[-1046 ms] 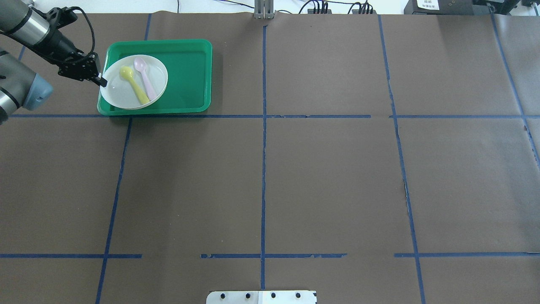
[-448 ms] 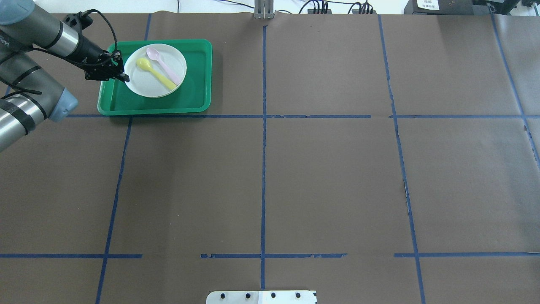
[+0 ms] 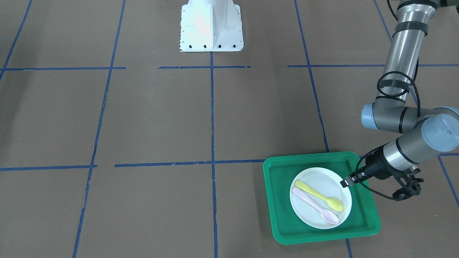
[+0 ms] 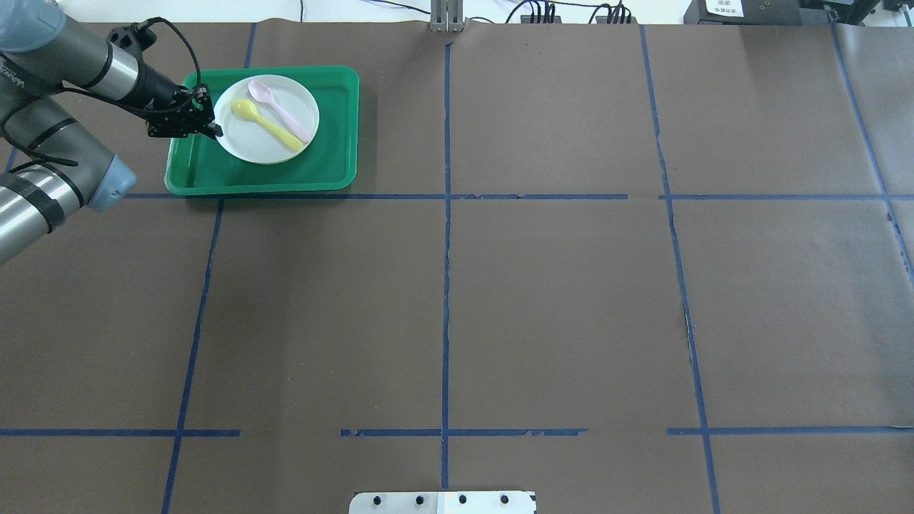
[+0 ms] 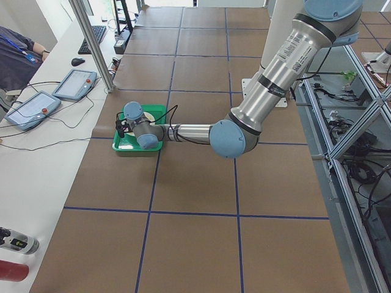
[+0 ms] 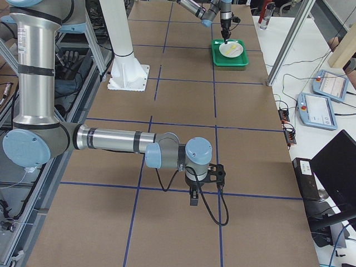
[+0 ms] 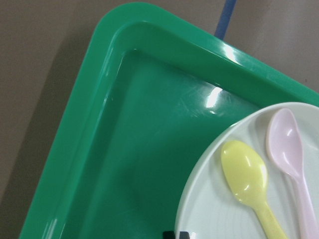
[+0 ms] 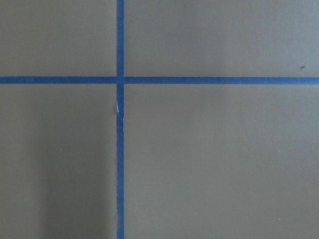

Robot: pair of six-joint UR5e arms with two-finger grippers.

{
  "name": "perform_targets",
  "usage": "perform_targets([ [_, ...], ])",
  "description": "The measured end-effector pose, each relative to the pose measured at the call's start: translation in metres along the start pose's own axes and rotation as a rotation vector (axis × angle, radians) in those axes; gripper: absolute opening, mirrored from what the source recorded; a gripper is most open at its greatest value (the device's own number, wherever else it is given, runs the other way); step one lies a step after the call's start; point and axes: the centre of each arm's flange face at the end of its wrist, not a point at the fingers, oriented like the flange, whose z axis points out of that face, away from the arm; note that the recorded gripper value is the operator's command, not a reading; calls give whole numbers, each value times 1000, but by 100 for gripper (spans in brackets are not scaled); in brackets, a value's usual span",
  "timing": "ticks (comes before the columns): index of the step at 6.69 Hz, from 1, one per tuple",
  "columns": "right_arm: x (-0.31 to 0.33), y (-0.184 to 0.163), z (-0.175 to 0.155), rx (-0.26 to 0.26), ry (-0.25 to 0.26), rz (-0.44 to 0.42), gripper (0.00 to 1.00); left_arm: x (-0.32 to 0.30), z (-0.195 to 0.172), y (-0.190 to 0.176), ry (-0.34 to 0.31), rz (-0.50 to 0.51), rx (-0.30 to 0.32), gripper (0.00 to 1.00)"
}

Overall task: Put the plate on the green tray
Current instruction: 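Move the held plate over the green tray and lower it onto the tray, then open the left gripper and withdraw it from the plate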

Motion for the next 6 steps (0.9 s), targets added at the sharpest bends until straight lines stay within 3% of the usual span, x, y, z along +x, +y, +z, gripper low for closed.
perform_targets([
  [3,0,0,0,0,0,0,100,-3,3,8,8,19,-8,100],
  [6,0,0,0,1,0,0,100,-9,-43,16,41,68,12,100],
])
